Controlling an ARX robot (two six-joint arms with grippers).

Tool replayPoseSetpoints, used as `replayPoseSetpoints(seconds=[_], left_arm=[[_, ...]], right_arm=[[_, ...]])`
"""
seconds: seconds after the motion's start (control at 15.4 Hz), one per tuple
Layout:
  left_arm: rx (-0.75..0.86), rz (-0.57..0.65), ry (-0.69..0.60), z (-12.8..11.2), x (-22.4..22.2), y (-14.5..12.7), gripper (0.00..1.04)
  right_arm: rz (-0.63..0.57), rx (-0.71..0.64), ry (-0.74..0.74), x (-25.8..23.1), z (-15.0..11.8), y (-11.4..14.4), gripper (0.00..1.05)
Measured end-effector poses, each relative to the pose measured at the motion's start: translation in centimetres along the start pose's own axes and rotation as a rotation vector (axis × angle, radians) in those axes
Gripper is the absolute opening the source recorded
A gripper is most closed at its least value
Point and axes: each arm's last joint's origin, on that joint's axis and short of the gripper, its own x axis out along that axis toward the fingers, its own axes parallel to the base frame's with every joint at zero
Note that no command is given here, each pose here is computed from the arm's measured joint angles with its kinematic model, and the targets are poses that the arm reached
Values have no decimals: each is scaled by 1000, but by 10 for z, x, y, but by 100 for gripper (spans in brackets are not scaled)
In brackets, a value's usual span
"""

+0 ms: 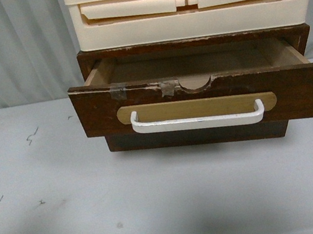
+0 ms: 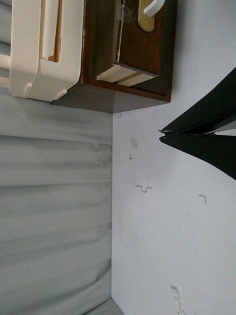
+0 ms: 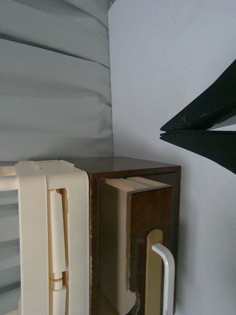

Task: Open drawer

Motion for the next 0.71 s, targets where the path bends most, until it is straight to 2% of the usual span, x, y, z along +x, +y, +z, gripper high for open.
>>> replayPoseSetpoints(seconds=[0.71], left_arm=[[0,0,-13,3,-20,0,2]], right_arm=[[0,0,-8,-20,2,0,2]])
